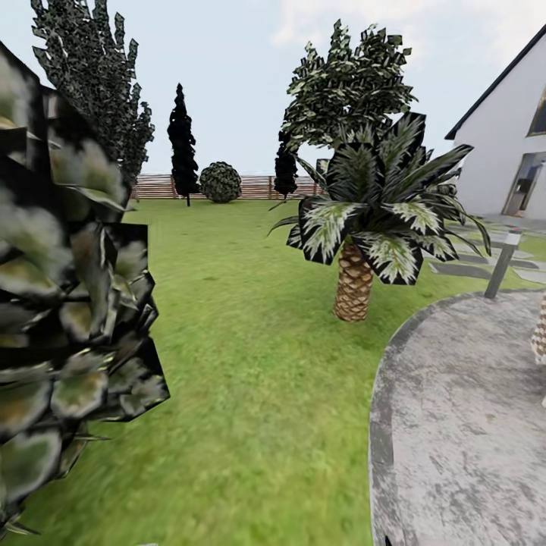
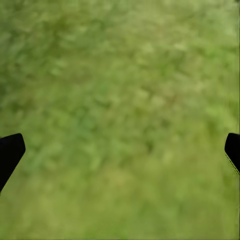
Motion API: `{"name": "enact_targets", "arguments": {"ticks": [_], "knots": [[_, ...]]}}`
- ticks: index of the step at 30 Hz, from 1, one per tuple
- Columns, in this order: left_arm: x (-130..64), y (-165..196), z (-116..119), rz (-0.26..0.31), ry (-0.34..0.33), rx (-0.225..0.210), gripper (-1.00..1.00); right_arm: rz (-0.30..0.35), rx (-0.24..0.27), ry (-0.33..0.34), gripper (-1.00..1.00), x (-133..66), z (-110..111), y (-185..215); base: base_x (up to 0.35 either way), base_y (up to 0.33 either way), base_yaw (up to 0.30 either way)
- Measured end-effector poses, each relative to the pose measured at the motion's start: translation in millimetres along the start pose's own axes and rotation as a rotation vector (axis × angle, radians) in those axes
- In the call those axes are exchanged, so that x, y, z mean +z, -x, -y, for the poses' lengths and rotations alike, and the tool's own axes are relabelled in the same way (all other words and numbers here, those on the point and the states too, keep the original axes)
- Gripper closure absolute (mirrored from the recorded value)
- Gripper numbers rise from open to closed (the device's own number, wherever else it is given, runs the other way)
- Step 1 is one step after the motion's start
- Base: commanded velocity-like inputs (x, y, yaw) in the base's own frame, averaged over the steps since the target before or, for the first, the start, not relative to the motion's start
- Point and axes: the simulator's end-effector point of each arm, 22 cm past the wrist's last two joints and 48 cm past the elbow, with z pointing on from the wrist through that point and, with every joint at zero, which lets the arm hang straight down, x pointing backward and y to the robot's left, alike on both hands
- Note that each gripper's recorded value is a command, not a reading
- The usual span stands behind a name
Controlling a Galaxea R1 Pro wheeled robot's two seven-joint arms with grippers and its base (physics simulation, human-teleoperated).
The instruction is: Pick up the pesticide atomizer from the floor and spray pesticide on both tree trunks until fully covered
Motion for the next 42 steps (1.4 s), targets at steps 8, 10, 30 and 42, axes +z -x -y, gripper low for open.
{"name": "enact_targets", "arguments": {"ticks": [8, 10, 30, 42], "knots": [[0.0, -0.2, -0.3, 0.000, 0.000, 0.000, -1.00, 0.000, -0.001, 0.000, -1.00, 0.0, -0.1, 0.0, 0.336, 0.000, 0.000], [0.0, -0.2, -0.8, 0.000, 0.001, 0.000, -1.00, 0.000, 0.000, 0.001, -1.00, 0.0, -0.9, -0.1, 0.337, 0.000, -0.054], [-0.2, 2.6, -0.4, 0.006, 0.001, -0.001, -1.00, 0.004, 0.002, -0.001, -1.00, -0.1, -0.8, 1.9, 0.116, 0.000, -0.225], [-0.2, 3.4, -3.4, 0.007, 0.004, 0.000, -1.00, 0.007, 0.002, -0.006, -1.00, -0.2, 0.3, 2.7, 0.119, 0.000, -0.060]]}}
